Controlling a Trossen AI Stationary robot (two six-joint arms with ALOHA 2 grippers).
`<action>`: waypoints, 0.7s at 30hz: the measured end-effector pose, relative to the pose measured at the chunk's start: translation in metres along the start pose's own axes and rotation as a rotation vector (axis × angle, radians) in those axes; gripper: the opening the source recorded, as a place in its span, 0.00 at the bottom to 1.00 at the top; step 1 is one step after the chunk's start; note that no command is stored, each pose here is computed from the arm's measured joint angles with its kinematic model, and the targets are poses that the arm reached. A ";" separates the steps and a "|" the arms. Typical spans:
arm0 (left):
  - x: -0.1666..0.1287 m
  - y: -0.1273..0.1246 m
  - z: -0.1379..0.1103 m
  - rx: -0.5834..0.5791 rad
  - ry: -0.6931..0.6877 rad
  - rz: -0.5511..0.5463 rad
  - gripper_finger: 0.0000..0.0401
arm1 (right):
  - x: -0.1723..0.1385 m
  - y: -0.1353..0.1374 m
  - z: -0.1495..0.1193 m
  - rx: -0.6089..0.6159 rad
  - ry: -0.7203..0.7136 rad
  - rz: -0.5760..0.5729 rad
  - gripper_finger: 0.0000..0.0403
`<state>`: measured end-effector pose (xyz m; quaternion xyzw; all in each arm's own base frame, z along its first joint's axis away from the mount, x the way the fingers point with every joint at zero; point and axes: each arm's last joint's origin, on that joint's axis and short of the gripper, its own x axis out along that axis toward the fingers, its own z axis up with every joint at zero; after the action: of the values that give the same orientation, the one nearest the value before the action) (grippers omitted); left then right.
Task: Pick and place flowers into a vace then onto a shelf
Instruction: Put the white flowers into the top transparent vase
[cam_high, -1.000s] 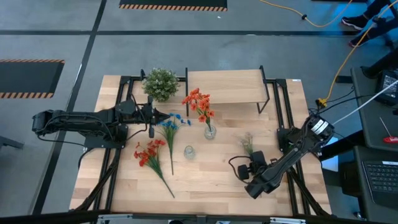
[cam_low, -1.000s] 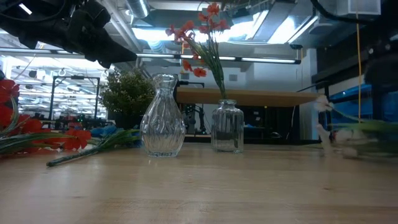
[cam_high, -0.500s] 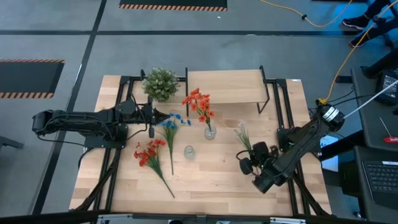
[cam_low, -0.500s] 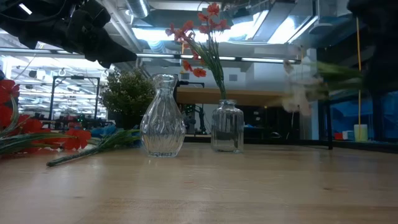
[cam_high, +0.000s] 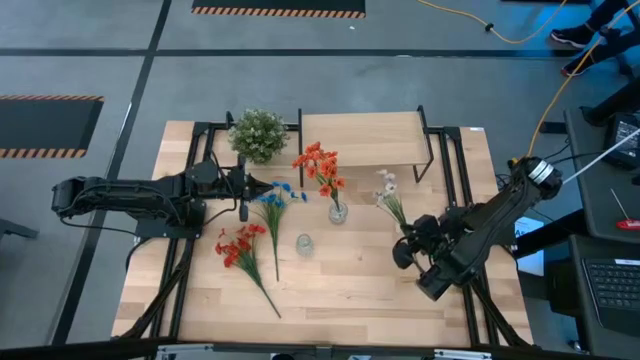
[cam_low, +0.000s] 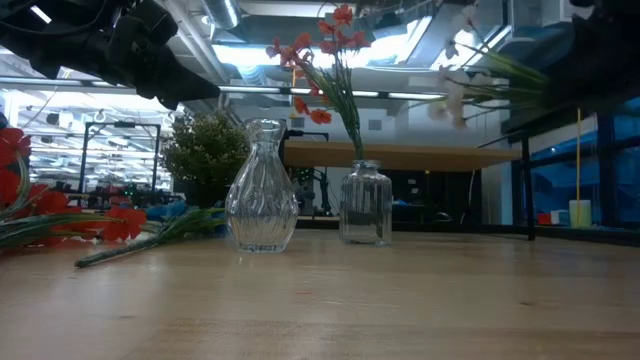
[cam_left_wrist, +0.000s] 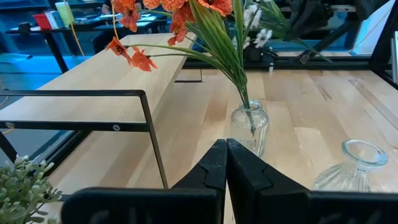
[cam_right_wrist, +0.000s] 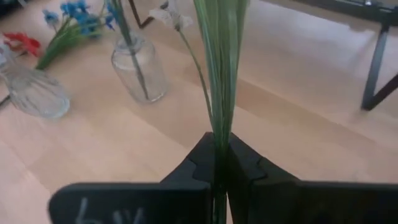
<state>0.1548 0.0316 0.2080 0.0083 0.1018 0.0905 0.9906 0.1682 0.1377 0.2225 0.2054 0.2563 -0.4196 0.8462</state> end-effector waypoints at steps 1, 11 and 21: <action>0.000 0.000 0.000 0.000 0.000 0.000 0.01 | 0.002 -0.004 -0.002 0.013 -0.010 0.016 0.04; 0.000 0.000 0.000 0.000 -0.001 0.000 0.01 | 0.017 -0.018 -0.010 -0.043 -0.104 0.219 0.02; 0.000 0.000 0.001 0.000 -0.009 0.004 0.01 | 0.017 -0.005 0.016 -0.288 -0.178 0.357 0.03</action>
<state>0.1550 0.0318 0.2089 0.0090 0.0974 0.0926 0.9909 0.1774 0.1160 0.2238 0.0869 0.1976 -0.2387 0.9468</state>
